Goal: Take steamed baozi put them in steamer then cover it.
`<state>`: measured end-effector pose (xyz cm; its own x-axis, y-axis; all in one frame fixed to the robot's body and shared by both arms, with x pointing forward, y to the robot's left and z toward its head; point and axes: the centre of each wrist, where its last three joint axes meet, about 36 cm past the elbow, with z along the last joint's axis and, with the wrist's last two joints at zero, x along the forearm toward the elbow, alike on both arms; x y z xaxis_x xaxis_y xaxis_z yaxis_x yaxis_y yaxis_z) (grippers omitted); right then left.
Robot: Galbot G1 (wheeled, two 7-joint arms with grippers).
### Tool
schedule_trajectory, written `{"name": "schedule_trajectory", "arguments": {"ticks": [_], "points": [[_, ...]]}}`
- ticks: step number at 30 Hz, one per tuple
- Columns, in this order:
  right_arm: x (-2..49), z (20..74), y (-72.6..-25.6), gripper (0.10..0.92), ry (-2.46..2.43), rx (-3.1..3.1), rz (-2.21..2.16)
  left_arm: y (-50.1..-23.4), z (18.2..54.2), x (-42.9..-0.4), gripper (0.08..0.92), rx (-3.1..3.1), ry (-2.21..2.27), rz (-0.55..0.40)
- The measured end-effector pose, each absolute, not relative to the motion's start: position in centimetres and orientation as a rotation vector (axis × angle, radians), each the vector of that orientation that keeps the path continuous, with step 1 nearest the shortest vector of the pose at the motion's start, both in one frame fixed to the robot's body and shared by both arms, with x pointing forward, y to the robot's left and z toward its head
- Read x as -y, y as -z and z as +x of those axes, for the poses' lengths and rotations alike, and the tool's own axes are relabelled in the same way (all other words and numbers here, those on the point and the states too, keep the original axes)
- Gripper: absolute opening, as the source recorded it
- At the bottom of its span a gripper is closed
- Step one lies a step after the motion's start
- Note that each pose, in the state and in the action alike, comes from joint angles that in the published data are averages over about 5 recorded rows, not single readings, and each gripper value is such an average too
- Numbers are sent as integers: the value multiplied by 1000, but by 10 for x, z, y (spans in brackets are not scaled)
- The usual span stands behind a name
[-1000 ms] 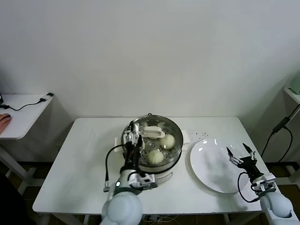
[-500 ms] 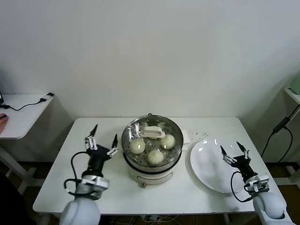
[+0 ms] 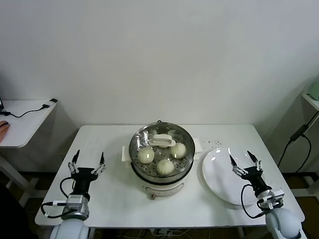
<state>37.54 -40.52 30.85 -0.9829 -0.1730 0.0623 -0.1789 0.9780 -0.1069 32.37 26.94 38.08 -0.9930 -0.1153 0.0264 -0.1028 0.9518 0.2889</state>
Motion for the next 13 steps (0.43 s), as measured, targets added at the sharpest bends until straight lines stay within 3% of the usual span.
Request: {"name": "schedule_trajectory", "arguments": {"ticks": [13], "points": [[397, 365, -313, 823, -151, 3084, 303, -363, 312, -284, 823, 3061, 310, 204]]}}
